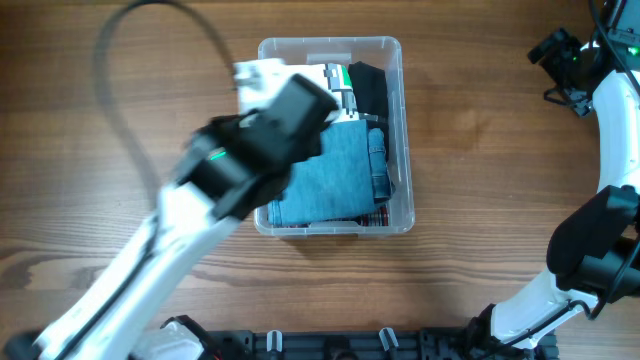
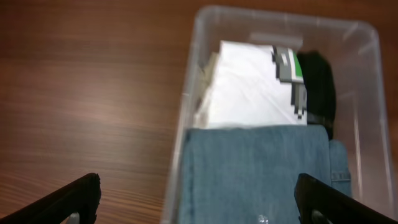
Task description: Pack container
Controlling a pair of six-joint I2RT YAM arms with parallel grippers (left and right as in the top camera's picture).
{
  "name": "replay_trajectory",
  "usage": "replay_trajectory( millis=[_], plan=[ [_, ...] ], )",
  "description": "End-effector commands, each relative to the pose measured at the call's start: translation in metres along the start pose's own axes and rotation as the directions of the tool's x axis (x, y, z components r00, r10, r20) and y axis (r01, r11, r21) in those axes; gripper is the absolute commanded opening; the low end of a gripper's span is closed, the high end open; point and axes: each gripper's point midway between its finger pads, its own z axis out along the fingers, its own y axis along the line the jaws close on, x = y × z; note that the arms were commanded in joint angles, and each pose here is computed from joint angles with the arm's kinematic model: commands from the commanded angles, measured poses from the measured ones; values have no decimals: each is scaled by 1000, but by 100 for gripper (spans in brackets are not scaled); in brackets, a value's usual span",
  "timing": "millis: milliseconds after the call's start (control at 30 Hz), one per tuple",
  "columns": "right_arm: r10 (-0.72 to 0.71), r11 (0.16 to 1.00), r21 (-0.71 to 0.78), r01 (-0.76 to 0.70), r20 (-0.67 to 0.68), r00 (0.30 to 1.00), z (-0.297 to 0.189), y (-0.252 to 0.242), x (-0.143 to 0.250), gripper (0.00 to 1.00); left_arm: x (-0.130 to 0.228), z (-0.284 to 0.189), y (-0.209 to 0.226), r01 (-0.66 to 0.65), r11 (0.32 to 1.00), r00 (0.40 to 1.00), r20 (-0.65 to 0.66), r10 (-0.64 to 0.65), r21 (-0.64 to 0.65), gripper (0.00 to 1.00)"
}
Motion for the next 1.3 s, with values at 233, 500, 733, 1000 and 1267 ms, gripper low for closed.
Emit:
replay_trajectory(
  millis=[233, 500, 733, 1000, 1267],
  plan=[
    [11, 1000, -4, -11, -8, 1000, 3, 2, 2, 100, -2, -79, 60, 100, 988, 991, 73, -109, 114, 100],
    [11, 1000, -4, -11, -8, 1000, 3, 2, 2, 100, 14, -79, 51, 80, 984, 997, -15, -79, 162, 100],
    [10, 1000, -4, -10, -8, 1000, 3, 3, 2, 100, 17, -62, 30, -199, 963, 979, -17, 205, 180, 100],
    [8, 1000, -5, -8, -9, 1000, 3, 3, 3, 100, 19, -23, 6, -364, 849, 931, 157, 328, 384, 100],
    [8, 1000, -5, -8, -9, 1000, 3, 3, 3, 100, 60, 18, 53, -249, 844, 935, 346, 81, 474, 100]
  ],
)
